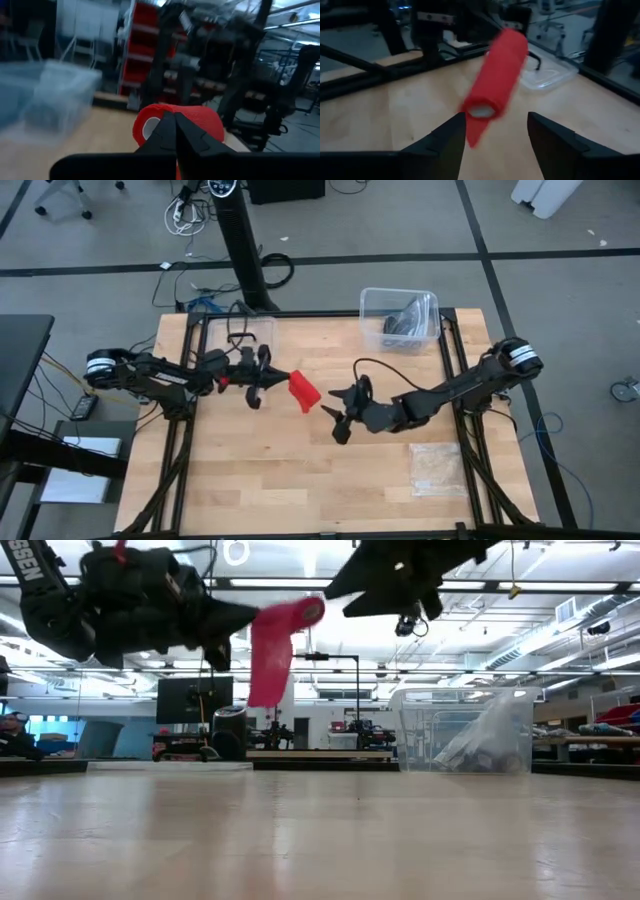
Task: Roll bandage
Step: Roll the red bandage
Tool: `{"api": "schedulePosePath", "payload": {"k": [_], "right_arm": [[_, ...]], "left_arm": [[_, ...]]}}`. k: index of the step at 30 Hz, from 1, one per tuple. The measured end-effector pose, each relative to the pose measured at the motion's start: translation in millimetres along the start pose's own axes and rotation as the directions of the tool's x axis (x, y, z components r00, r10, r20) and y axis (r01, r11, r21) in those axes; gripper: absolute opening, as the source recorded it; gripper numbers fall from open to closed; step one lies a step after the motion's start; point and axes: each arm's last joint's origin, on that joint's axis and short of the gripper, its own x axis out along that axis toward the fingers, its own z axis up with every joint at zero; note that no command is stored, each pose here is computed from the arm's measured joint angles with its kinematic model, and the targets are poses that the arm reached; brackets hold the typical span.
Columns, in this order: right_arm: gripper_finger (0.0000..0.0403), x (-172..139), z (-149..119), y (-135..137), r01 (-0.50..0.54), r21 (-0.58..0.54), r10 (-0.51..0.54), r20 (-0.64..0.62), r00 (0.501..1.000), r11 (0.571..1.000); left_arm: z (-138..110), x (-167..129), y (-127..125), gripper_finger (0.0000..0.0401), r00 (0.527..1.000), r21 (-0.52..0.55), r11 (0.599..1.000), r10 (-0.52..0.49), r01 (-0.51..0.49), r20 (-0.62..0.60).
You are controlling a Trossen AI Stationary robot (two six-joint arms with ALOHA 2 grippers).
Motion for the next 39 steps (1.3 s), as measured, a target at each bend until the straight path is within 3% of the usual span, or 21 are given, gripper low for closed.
{"api": "schedulePosePath", "payload": {"k": [7, 13, 24, 28, 34, 39], "right_arm": [[0.0216, 4.4, 8.2, 1.4, -0.039, 0.108, 0.032, 0.069, 0.997, 0.993], [0.0226, 5.0, 20.8, 4.4, -0.155, 0.133, 0.135, 0.152, 0.979, 0.979], [0.0233, 17.6, 26.6, -10.2, -0.126, 0.179, 0.097, 0.162, 0.982, 0.976], [0.0189, 17.9, 29.6, -11.2, -0.111, 0.158, 0.081, 0.188, 0.979, 0.981], [0.0058, 16.4, 31.2, -10.5, -0.067, 0.063, 0.052, 0.209, 0.976, 0.996], [0.0048, 14.1, 31.1, -9.0, -0.056, -0.011, 0.058, 0.207, 0.977, 0.998]], "left_arm": [[6.9, 2.6, -10.6, 0.0000, 0.995, 0.134, 0.991, -0.009, -0.004, 0.097], [6.3, 4.3, -15.3, 0.0000, 0.992, 0.192, 0.979, 0.039, -0.061, 0.117], [16.8, 16.6, -26.6, 0.0000, 0.982, 0.279, 0.956, 0.040, -0.092, 0.187], [19.1, 19.8, -28.8, 0.0000, 0.981, 0.295, 0.951, 0.031, -0.088, 0.193], [19.3, 19.8, -28.7, 0.0000, 0.980, 0.241, 0.967, 0.033, -0.080, 0.195], [18.1, 20.0, -28.4, 0.0002, 0.983, 0.217, 0.973, 0.034, -0.074, 0.181]]}}
